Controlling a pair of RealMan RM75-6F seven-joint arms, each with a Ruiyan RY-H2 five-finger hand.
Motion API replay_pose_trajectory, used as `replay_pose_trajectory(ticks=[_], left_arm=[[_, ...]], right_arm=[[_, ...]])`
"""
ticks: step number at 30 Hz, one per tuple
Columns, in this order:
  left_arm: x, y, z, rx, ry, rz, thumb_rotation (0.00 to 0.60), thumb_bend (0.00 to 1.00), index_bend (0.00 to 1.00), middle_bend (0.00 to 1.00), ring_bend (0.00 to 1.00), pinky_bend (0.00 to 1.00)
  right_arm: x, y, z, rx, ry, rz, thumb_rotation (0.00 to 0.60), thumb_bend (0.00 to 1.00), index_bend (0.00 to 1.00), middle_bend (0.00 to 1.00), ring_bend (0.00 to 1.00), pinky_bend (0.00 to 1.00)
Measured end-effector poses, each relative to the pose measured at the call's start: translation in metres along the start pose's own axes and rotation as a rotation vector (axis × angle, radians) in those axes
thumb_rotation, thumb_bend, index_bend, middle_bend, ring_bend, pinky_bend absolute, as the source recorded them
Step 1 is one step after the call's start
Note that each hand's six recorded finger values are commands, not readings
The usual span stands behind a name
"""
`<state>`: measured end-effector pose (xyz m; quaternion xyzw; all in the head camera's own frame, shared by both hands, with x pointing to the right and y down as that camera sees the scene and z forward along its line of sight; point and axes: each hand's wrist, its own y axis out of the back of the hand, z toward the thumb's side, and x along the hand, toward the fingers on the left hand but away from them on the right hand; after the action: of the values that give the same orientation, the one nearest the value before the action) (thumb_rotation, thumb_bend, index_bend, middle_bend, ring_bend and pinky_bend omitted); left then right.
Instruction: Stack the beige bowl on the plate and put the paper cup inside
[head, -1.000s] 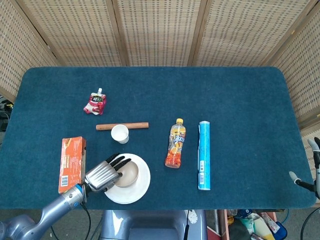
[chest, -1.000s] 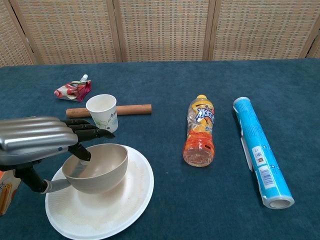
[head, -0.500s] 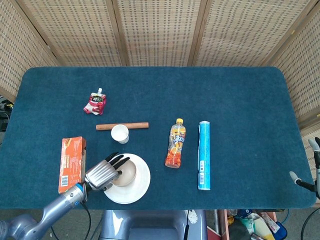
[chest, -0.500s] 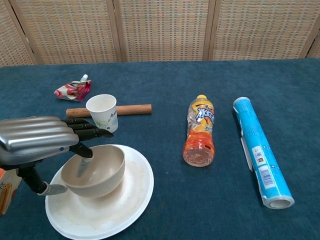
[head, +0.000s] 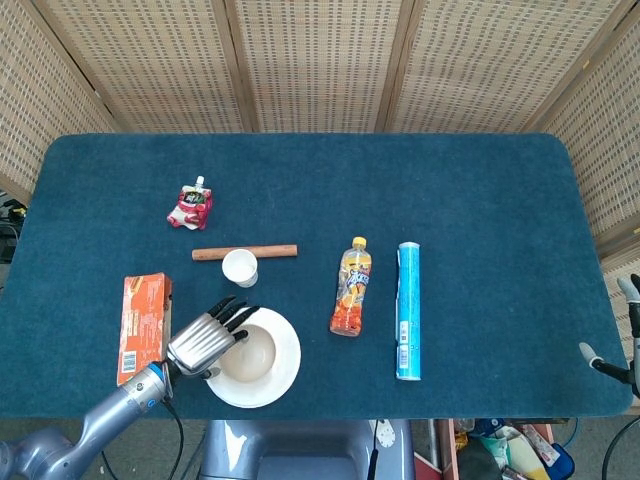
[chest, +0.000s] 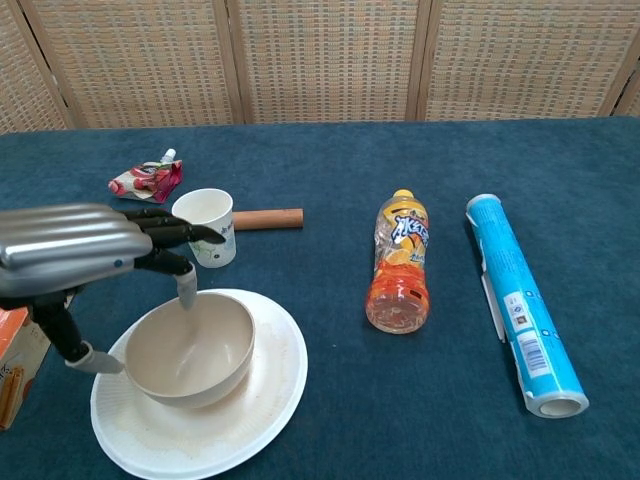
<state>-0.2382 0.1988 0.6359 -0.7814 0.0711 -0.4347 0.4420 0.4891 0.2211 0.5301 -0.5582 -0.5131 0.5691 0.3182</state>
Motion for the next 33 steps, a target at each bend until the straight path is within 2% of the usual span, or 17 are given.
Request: replay_pose_trajectory(ticks=[9, 14, 19, 23, 33], left_arm=[[-0.006, 0.065, -0.047, -0.049, 0.123, 0.174, 0.6, 0.18, 0.34, 0.0, 0.0, 0.0], [-0.002, 0.081, -0.077, -0.059, 0.211, 0.213, 0.6, 0.21, 0.37, 0.0, 0.0, 0.0], [0.008, 0.081, -0.1, -0.029, 0.273, 0.211, 0.6, 0.23, 0.4, 0.0, 0.0, 0.0], [0.023, 0.073, -0.11, -0.008, 0.309, 0.195, 0.6, 0.24, 0.41, 0.0, 0.0, 0.0], [0.052, 0.049, -0.11, 0.017, 0.325, 0.117, 0.6, 0.25, 0.42, 0.0, 0.0, 0.0]], right_arm=[[0.0, -0.001, 0.001, 0.001, 0.004, 0.003, 0.6, 0.18, 0.0, 0.0, 0.0, 0.0], [0.0, -0.002, 0.003, 0.003, 0.01, 0.008, 0.6, 0.18, 0.0, 0.0, 0.0, 0.0], [0.0, -0.003, 0.004, 0.005, 0.011, 0.01, 0.6, 0.18, 0.0, 0.0, 0.0, 0.0], [0.0, -0.003, 0.003, 0.005, 0.008, 0.011, 0.6, 0.18, 0.0, 0.0, 0.0, 0.0], [-0.001, -0.004, 0.002, 0.0, 0.004, 0.014, 0.6, 0.18, 0.0, 0.0, 0.0, 0.0]])
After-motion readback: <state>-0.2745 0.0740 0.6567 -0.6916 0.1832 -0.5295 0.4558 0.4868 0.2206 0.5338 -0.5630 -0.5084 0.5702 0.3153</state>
